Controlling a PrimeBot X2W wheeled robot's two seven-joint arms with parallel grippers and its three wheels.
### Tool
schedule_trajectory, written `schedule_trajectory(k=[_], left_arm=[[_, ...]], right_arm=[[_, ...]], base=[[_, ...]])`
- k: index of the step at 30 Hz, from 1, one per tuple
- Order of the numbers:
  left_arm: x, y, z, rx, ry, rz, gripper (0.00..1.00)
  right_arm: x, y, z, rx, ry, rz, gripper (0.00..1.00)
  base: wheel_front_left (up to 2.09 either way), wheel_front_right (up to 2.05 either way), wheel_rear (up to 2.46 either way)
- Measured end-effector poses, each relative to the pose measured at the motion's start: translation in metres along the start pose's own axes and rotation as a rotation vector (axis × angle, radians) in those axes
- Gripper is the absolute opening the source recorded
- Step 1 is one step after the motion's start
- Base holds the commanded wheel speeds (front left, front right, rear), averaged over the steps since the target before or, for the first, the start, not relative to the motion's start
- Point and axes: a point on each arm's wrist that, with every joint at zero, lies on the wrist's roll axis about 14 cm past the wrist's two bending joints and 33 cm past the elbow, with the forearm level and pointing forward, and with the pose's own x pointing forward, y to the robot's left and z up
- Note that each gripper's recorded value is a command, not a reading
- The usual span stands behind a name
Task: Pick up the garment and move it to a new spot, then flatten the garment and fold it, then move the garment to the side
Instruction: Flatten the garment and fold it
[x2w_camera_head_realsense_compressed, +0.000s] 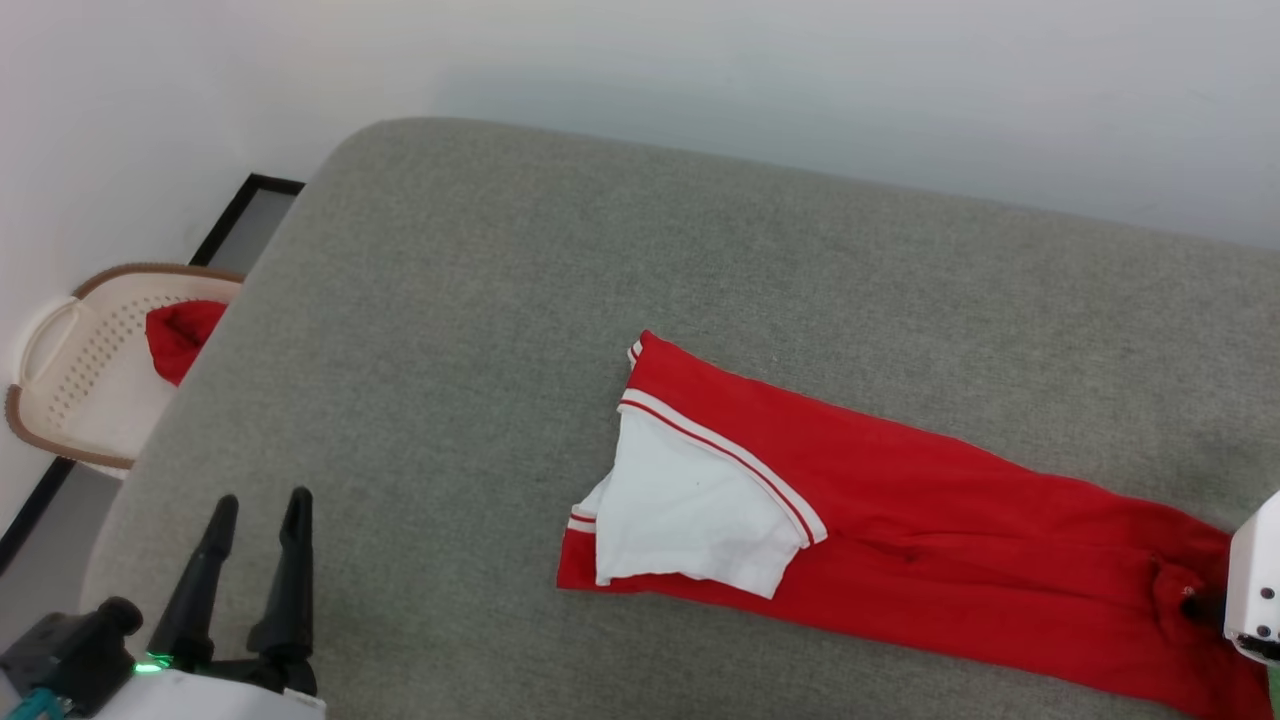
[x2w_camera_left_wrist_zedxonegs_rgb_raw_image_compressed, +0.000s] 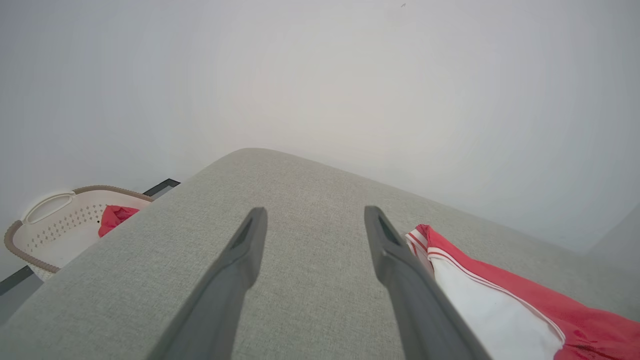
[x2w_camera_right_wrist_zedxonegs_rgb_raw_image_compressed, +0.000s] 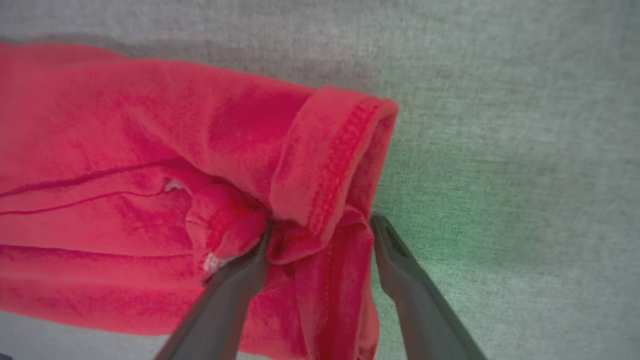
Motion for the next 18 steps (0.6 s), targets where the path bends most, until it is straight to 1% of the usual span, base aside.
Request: schedule_trajectory(k=[4, 9, 15, 18], left_arm=[[0.001, 0.001, 0.001, -0.006, -0.018, 0.010, 1.00], [0.003, 0.003, 0.000, 0.000, -0.028, 0.017, 1.00], [0.004, 0.002, 0.002, 0.002, -0.042, 0.012, 1.00], [0.004, 0.000, 0.002, 0.007, -0.045, 0.001, 1.00]], right_arm=[[0.005, 0.004, 0.003, -0.021, 0.006, 0.017, 0.00], [0.006, 0.006, 0.006, -0.016, -0.007, 0.040, 0.00], [0.001, -0.002, 0.013, -0.022, -0.055, 0.026, 0.00], [-0.005, -0.014, 0.017, -0.007, -0.085, 0.004, 0.00]], base=[[0.00, 0.00, 0.00], [0.00, 0.00, 0.00], [0.00, 0.00, 0.00], [0.00, 0.00, 0.00]])
